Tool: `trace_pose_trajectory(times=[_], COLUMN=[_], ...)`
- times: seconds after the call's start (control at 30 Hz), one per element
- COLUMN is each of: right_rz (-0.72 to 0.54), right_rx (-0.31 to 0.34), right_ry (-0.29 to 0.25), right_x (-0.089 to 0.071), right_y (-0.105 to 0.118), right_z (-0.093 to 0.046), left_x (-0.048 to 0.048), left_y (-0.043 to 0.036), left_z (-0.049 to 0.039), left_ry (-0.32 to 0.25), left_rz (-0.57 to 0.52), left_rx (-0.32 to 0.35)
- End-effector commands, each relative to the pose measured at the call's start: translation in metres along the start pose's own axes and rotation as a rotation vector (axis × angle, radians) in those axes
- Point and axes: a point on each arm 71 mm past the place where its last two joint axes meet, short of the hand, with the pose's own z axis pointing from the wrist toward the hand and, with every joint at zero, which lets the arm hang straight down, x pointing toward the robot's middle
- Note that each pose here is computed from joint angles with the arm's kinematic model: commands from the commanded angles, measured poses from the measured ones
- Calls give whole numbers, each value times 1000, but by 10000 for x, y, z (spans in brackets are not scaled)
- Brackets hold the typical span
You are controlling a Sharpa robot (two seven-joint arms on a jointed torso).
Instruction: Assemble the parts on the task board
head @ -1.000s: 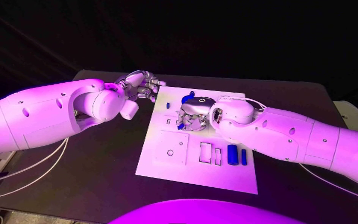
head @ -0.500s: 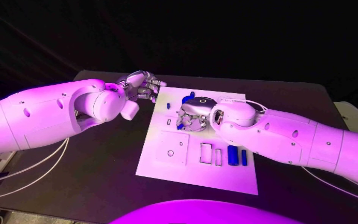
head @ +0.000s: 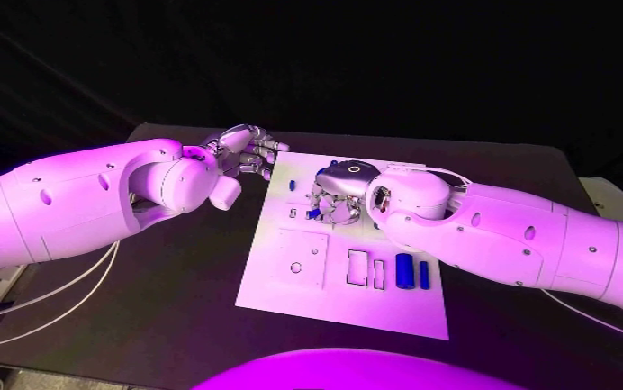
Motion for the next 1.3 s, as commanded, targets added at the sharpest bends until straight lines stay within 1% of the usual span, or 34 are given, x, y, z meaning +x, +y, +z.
trace_pose_trajectory(times=[0.03, 0.17, 0.3, 0.43, 0.47, 0.63, 0.73, 0.9, 1.1, 1.3], right_rz=[-69, -71, -64, -49, -45, -19, 0, 20, 29, 31], right_rx=[58, 69, 70, 67, 66, 57, 46, 32, 35, 36], right_ry=[38, 18, -20, -65, -75, -129, -160, -189, -185, -182], right_x=[9, -15, -43, -72, -77, -107, -126, -144, -138, -136], right_y=[-29, -31, -22, -9, -7, 1, 12, 33, 16, 16], right_z=[-5, -11, -25, -48, -55, -98, -128, -172, -190, -187], left_x=[18, 20, 41, 99, 115, 195, 250, 318, 356, 401], left_y=[-9, 16, 85, 178, 191, 227, 236, 243, 247, 253], left_z=[-6, -11, -4, 8, 11, 23, 34, 52, 60, 63], left_ry=[4, -3, -10, -1, 3, 20, 24, 24, 27, 47], left_rz=[38, 134, 254, 369, 394, 516, 566, 603, 614, 621], left_rx=[3, -4, -29, -66, -73, -102, -115, -133, -143, -148])
